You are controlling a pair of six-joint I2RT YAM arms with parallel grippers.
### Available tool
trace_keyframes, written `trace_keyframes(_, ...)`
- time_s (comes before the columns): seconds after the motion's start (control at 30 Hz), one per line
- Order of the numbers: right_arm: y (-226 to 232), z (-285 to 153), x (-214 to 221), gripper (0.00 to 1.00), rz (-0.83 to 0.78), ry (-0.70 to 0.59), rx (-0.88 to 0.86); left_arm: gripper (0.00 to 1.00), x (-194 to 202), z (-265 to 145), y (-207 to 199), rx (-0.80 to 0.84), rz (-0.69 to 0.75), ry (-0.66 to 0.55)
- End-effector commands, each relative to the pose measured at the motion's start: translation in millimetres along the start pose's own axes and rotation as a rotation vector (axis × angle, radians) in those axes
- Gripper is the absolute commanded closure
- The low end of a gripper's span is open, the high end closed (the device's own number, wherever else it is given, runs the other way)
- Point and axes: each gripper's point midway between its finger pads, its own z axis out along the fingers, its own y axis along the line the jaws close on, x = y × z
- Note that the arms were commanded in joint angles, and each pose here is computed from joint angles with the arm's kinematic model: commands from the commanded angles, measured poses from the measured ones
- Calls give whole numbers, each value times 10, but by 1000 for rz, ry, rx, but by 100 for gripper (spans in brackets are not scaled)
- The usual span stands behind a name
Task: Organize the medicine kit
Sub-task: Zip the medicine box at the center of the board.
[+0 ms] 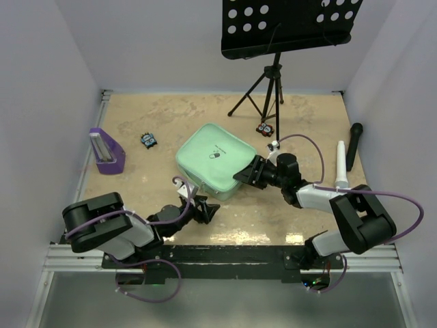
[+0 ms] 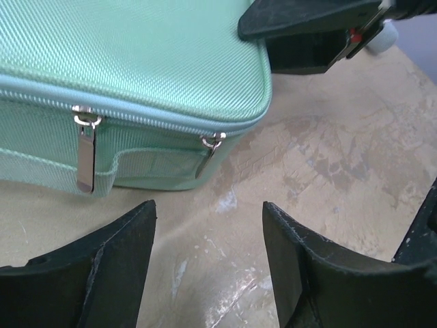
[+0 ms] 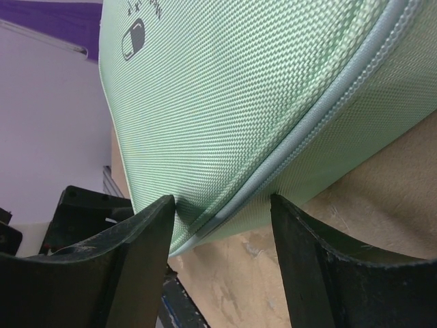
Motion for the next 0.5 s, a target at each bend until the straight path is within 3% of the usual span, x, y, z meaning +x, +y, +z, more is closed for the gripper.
trace_keyframes(0.0, 178, 15, -108, 37, -55, -23, -47, 31, -939, -34, -386, 141, -82, -342)
trace_keyframes(0.47, 183, 9, -125, 41, -74, -23, -39, 34, -859, 297, -354, 80, -49, -264)
